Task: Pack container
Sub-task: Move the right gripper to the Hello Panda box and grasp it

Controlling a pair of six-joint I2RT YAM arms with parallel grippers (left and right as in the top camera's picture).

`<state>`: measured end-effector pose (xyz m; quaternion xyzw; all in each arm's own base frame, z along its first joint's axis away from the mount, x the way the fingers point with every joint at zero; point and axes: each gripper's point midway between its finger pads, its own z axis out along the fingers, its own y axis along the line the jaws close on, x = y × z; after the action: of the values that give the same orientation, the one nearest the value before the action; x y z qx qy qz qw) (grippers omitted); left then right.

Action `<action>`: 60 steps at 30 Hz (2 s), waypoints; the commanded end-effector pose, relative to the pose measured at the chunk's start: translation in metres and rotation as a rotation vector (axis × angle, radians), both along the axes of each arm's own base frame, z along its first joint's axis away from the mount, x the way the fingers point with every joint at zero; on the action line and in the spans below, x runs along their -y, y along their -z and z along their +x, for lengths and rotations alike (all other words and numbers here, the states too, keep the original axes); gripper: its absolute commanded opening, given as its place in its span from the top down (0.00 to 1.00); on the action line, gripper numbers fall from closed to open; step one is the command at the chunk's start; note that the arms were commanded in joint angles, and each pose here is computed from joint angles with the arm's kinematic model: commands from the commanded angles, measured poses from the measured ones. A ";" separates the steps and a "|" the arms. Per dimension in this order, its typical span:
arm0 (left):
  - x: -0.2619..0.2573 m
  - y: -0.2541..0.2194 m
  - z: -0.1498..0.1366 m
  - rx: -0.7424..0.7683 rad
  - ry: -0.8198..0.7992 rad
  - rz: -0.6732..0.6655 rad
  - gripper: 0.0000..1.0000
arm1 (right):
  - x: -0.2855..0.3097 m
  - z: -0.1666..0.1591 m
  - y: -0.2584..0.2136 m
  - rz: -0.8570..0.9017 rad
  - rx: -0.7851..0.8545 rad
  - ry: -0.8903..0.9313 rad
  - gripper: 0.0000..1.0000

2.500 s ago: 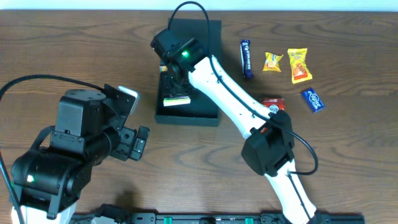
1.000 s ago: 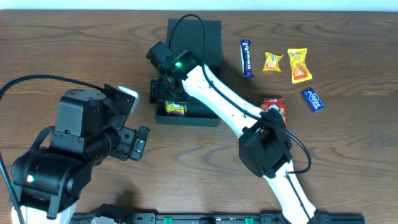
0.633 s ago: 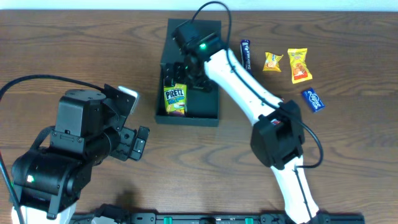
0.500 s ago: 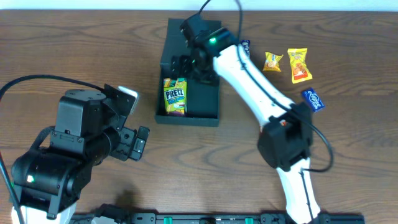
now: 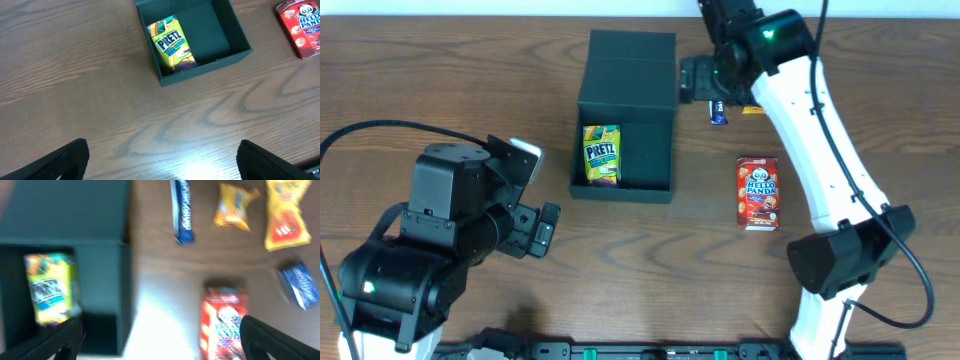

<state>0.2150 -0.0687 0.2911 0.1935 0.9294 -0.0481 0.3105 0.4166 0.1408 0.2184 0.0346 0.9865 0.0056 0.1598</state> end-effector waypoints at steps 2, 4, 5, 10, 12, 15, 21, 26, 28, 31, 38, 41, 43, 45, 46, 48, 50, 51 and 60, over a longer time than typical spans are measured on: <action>0.000 0.001 -0.001 -0.004 0.011 0.000 0.05 | 0.033 -0.009 0.002 -0.100 -0.057 -0.014 0.01; 0.000 0.001 -0.001 -0.004 0.011 0.001 0.05 | 0.047 -0.016 0.005 -0.127 -0.095 0.010 0.01; 0.000 0.001 -0.001 -0.004 0.011 0.000 0.05 | 0.053 -0.017 0.007 -0.130 -0.110 0.021 0.01; 0.000 0.001 -0.001 -0.004 0.011 0.000 0.05 | 0.067 -0.020 0.033 -0.108 -0.181 0.020 0.01; 0.000 0.001 -0.001 -0.004 0.011 0.000 0.05 | 0.071 -0.022 0.047 -0.113 -0.208 0.022 0.01; 0.000 0.001 -0.001 -0.004 0.011 0.001 0.05 | 0.075 -0.031 0.076 -0.133 -0.262 0.019 0.01; 0.000 0.001 -0.001 -0.004 0.011 0.000 0.05 | 0.080 -0.046 0.121 -0.156 -0.337 0.001 0.01; 0.000 0.001 -0.001 -0.004 0.011 0.000 0.05 | 0.084 -0.060 0.153 -0.123 -0.393 -0.018 0.01; 0.000 0.001 -0.001 -0.004 0.011 0.001 0.05 | 0.091 -0.066 0.169 -0.119 -0.410 -0.006 0.01; 0.000 0.001 -0.001 -0.004 0.011 0.000 0.05 | 0.090 -0.070 0.184 -0.093 -0.414 -0.028 0.01; 0.000 0.001 -0.001 -0.004 0.011 0.000 0.05 | 0.094 -0.072 0.204 -0.092 -0.398 -0.052 0.01; 0.000 0.001 -0.001 -0.004 0.011 0.000 0.05 | 0.094 -0.075 0.213 -0.091 -0.397 -0.061 0.01; 0.000 0.001 -0.001 -0.004 0.011 0.001 0.05 | 0.093 -0.075 0.215 -0.081 -0.395 -0.071 0.01; 0.000 0.001 -0.001 -0.004 0.011 0.000 0.05 | 0.089 -0.075 0.218 -0.063 -0.389 -0.080 0.04; 0.000 0.001 -0.001 -0.004 0.011 0.001 0.05 | 0.087 -0.075 0.219 -0.052 -0.386 -0.087 0.06; 0.000 0.001 -0.001 -0.004 0.011 0.000 0.05 | 0.086 -0.074 0.221 -0.045 -0.381 -0.095 0.10; 0.000 0.001 -0.001 -0.004 0.011 0.000 0.05 | 0.086 -0.074 0.223 -0.046 -0.378 -0.103 0.13; 0.000 0.001 -0.001 -0.004 0.011 0.000 0.05 | 0.086 -0.074 0.223 -0.046 -0.376 -0.105 0.13; 0.000 0.001 -0.001 -0.004 0.011 0.001 0.05 | 0.084 -0.067 0.223 -0.041 -0.348 -0.104 0.32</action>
<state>0.2150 -0.0687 0.2910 0.1935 0.9295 -0.0481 0.3103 0.3506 0.0605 -0.0039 -0.0210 0.9996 -0.0133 -0.0135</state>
